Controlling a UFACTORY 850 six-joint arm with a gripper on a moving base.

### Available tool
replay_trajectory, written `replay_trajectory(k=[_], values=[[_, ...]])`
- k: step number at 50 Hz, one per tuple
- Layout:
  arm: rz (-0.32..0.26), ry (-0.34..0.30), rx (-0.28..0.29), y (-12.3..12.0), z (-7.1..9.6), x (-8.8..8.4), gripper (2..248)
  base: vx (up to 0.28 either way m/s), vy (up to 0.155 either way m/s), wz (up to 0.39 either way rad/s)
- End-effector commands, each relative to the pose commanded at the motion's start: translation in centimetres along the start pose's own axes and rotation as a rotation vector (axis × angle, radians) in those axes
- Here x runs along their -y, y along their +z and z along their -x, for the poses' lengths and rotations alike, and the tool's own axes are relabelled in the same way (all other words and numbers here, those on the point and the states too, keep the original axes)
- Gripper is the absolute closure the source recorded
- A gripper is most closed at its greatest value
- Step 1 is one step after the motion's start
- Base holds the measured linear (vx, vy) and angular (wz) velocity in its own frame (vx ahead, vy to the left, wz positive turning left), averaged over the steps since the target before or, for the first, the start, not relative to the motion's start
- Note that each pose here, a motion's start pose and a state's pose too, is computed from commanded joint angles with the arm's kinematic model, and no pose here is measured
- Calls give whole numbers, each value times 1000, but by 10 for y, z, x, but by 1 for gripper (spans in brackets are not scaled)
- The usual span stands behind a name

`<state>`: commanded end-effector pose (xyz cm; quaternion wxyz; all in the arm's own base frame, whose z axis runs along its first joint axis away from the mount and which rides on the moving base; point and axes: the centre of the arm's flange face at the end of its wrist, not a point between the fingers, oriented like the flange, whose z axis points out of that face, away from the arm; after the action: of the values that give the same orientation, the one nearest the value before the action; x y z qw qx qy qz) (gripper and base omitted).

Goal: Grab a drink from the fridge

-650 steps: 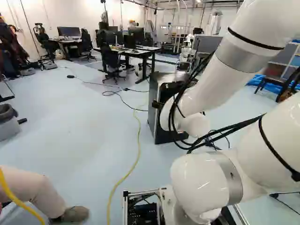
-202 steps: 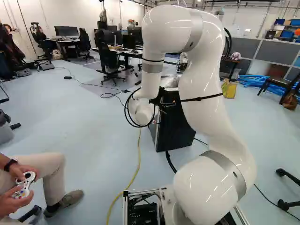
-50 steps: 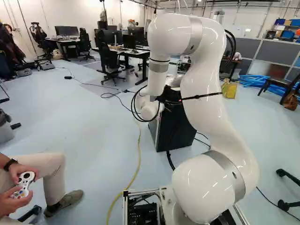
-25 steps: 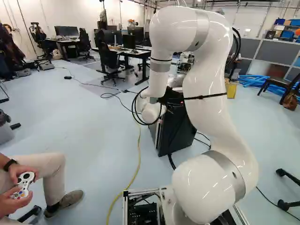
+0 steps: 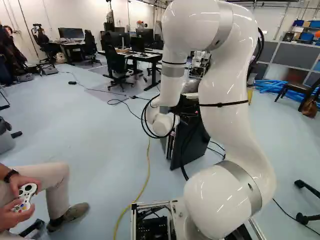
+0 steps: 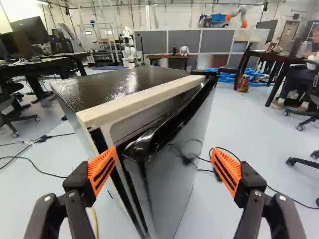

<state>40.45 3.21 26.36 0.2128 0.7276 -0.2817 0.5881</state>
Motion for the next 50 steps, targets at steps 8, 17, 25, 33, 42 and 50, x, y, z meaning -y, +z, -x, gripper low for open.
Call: replay_trajectory(k=[8, 17, 25, 33, 42, 50], values=[[1, -7, 5, -5, 0, -7, 3, 0, 0, 0], [3, -9, 6, -6, 0, -10, 3, 0, 0, 0], [3, -9, 6, -6, 0, -10, 3, 0, 0, 0], [5, -9, 6, -6, 0, -10, 3, 0, 0, 0], [26, -3, 6, -5, 0, -13, 3, 0, 0, 0], [51, 3, 5, -2, -1, -15, 3, 0, 0, 0]])
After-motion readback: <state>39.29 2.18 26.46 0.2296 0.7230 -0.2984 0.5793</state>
